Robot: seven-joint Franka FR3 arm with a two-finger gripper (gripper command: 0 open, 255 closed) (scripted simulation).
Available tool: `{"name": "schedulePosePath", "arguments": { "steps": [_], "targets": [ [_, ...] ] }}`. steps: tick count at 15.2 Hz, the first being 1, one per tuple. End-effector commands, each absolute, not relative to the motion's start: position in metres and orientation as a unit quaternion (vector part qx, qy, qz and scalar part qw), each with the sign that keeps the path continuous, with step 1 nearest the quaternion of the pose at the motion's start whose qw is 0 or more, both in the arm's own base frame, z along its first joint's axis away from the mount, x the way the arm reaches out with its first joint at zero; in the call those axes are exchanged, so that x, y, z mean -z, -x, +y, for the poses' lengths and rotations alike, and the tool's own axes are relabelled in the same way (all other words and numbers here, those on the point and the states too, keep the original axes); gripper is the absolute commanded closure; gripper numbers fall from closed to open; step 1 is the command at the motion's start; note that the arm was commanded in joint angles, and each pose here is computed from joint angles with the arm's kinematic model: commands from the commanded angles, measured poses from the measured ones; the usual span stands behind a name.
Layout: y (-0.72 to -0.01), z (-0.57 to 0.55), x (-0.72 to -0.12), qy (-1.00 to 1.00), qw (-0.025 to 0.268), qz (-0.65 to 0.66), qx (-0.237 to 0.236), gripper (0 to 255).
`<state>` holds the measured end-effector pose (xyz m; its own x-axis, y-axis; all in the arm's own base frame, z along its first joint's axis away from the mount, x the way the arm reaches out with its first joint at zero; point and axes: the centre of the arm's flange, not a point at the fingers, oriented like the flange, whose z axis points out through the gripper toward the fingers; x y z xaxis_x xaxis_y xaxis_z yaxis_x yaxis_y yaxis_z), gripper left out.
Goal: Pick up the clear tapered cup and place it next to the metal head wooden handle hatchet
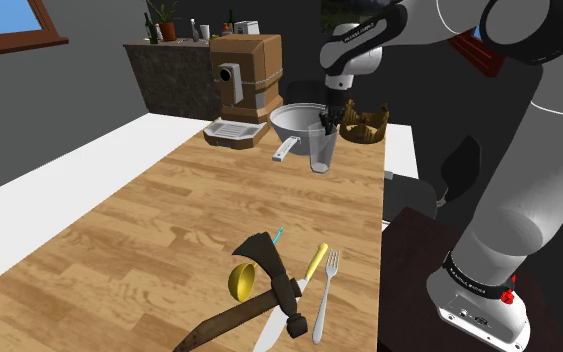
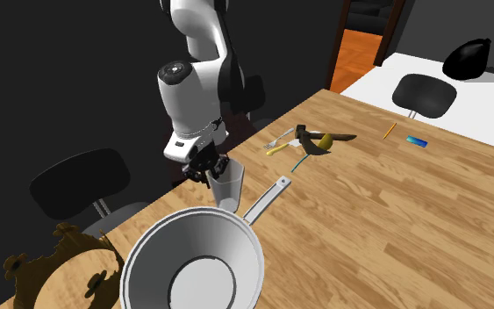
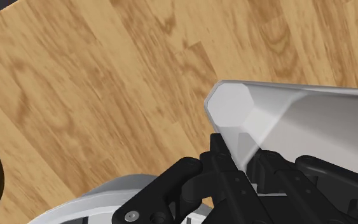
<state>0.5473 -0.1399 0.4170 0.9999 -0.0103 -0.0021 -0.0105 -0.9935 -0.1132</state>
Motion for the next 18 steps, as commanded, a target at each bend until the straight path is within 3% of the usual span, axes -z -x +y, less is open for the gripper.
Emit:
{"name": "schedulePosePath", "arguments": {
  "steps": [1,18],
  "targets": [
    [-0.548,-0.14,-0.429,0.998,0.057,0.005,-0.001,255],
    [-0.548,-0.14,-0.519,0.998,0.057,0.005,-0.001,255]
  ]
}}
